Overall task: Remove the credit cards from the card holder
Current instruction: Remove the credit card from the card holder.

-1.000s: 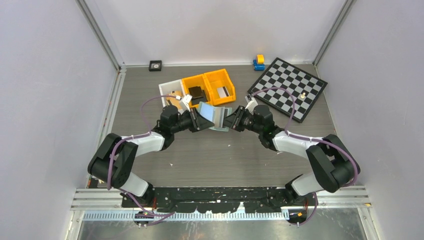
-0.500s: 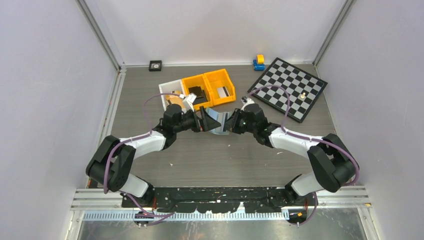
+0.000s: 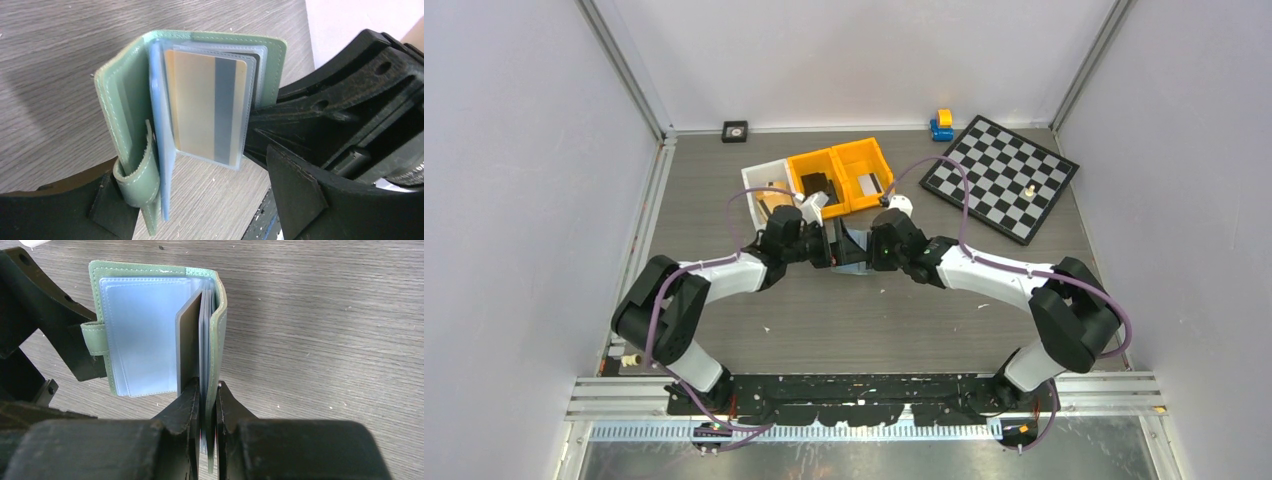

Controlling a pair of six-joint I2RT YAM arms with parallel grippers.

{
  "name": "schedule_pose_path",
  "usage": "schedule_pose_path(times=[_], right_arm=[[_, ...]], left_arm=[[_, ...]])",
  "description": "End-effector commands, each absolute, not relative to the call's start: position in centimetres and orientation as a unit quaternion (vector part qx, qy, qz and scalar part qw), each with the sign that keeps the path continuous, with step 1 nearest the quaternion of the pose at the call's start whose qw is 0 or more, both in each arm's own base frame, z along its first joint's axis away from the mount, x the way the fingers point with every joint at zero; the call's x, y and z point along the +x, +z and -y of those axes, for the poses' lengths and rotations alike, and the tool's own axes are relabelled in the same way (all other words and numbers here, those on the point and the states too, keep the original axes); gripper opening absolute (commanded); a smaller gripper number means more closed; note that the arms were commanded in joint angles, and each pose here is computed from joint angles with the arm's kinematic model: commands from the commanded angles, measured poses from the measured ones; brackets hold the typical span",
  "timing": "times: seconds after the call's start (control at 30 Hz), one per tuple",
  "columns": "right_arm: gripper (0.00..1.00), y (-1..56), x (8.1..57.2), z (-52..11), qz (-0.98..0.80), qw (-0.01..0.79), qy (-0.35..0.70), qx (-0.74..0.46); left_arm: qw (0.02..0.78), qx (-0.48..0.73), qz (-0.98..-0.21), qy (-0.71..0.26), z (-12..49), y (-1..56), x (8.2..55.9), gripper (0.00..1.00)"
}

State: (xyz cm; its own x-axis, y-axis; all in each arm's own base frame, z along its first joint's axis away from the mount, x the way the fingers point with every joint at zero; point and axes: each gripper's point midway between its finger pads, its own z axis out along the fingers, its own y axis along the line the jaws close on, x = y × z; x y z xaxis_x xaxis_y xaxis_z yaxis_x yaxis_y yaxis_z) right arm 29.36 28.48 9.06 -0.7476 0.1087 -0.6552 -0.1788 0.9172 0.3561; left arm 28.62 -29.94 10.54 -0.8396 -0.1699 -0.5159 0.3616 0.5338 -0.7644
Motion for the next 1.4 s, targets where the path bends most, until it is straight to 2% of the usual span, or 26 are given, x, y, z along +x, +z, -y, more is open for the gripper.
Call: schedule_pose_path(times=[0.0,0.23,0.4,0.57,0.8,0.9,1.03,1.37], right_arm=[[0.01,11.5,30.3,-29.2,-0.896,0.389,0.214,-0.022],[0.01,11.8,30.9,-26.9,-0.899,0.407,0.161,0.003],[0.0,11.8,31.1,-26.3,-0.902,0.408,0.143,0.009],[0.0,11.0,31.7,-25.8,-0.913,0.395,0.1,0.008],[0.0,8.3,33.3,-22.8,-0.932,0.352,-0.078,0.028],[0.0,7.3,33.5,-22.9,-0.936,0.335,-0.103,0.025],[0.0,7.1,33.3,-23.7,-0.941,0.33,-0.075,0.022],[0.0,10.7,31.7,-26.7,-0.919,0.375,0.126,0.01]], left_arm=[[0.297,0.056,-0.841,-0.449,29.7,10.8,30.1,0.84],[0.289,0.03,-0.874,-0.39,28.0,9.1,30.7,0.82],[0.281,0.025,-0.868,-0.409,28.3,9.1,30.8,0.68],[0.282,0.043,-0.841,-0.46,29.4,10.2,30.4,0.78],[0.241,0.014,-0.846,-0.476,29.7,8.7,30.7,0.73],[0.253,0.002,-0.851,-0.461,28.7,8.6,31.0,0.73],[0.274,-0.007,-0.859,-0.433,27.4,8.9,31.2,0.73],[0.26,-0.014,-0.858,-0.443,27.5,8.2,31.7,0.83]])
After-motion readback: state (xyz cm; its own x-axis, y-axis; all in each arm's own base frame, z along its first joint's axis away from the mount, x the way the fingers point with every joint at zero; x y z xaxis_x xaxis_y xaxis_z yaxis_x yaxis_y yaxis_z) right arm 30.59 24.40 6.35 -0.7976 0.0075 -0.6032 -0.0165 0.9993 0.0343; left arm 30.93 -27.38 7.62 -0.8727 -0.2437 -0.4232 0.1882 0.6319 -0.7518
